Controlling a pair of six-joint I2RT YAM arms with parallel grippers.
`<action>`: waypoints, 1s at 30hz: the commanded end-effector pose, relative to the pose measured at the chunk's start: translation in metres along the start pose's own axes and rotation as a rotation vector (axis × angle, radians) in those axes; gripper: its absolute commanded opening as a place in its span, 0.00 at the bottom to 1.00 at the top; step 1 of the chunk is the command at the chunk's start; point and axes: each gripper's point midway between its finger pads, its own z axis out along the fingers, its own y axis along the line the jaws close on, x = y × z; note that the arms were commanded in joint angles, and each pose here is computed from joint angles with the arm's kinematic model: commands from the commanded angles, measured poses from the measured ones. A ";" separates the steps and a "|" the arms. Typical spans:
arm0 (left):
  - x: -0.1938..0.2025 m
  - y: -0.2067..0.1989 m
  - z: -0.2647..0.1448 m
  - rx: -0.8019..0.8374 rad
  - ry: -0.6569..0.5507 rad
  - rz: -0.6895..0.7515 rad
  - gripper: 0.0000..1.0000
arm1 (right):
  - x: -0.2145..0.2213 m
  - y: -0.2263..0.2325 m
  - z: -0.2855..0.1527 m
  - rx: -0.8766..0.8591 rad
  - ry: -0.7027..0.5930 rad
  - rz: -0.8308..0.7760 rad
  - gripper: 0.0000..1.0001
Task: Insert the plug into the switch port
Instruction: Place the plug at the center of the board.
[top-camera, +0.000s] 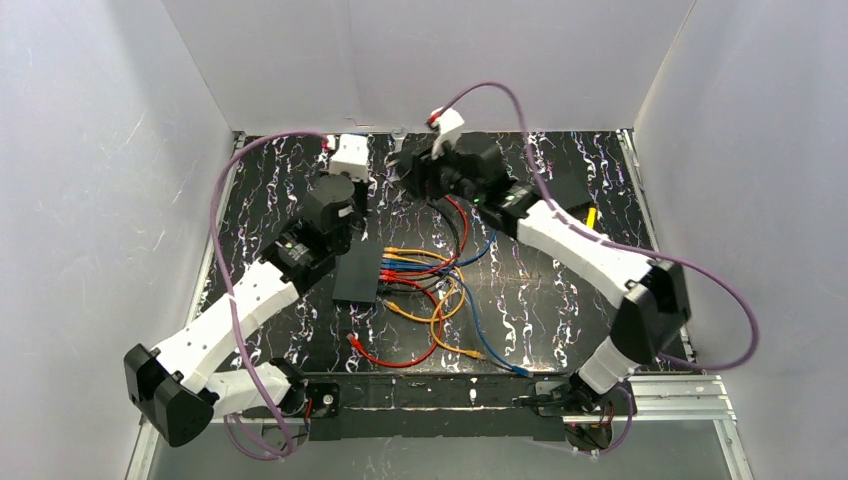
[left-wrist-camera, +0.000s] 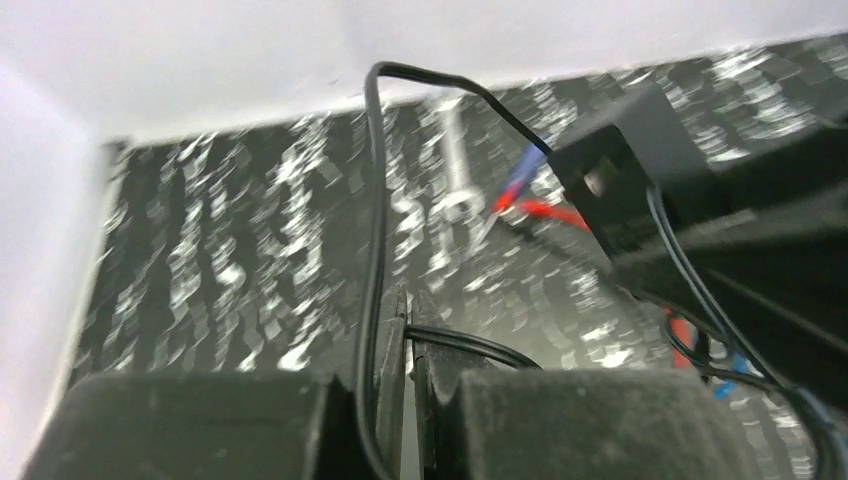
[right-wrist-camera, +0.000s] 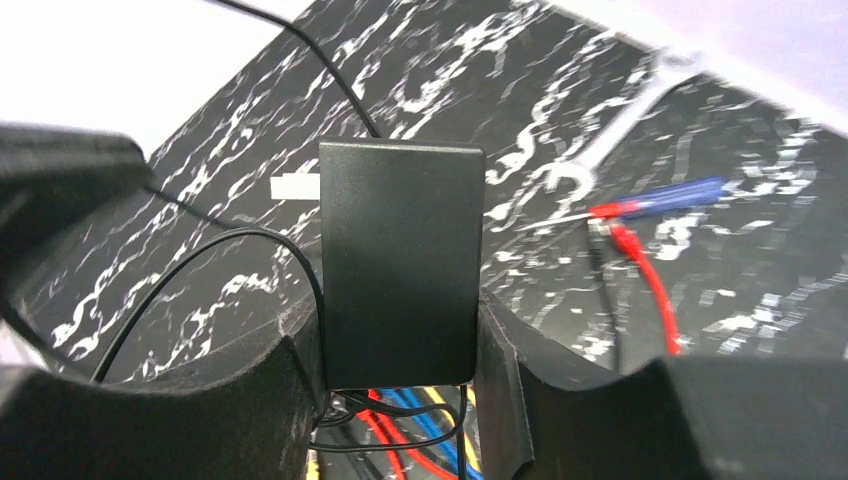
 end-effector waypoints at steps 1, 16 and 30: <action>0.033 0.079 -0.032 -0.236 0.224 0.074 0.00 | 0.011 0.053 0.038 -0.136 -0.037 -0.012 0.01; 0.151 0.174 -0.092 -0.627 0.619 0.173 0.70 | 0.174 0.184 0.138 -0.345 0.144 -0.074 0.01; 0.130 0.185 -0.108 -0.671 0.429 0.074 0.98 | 0.228 0.215 0.176 -0.358 0.184 -0.182 0.49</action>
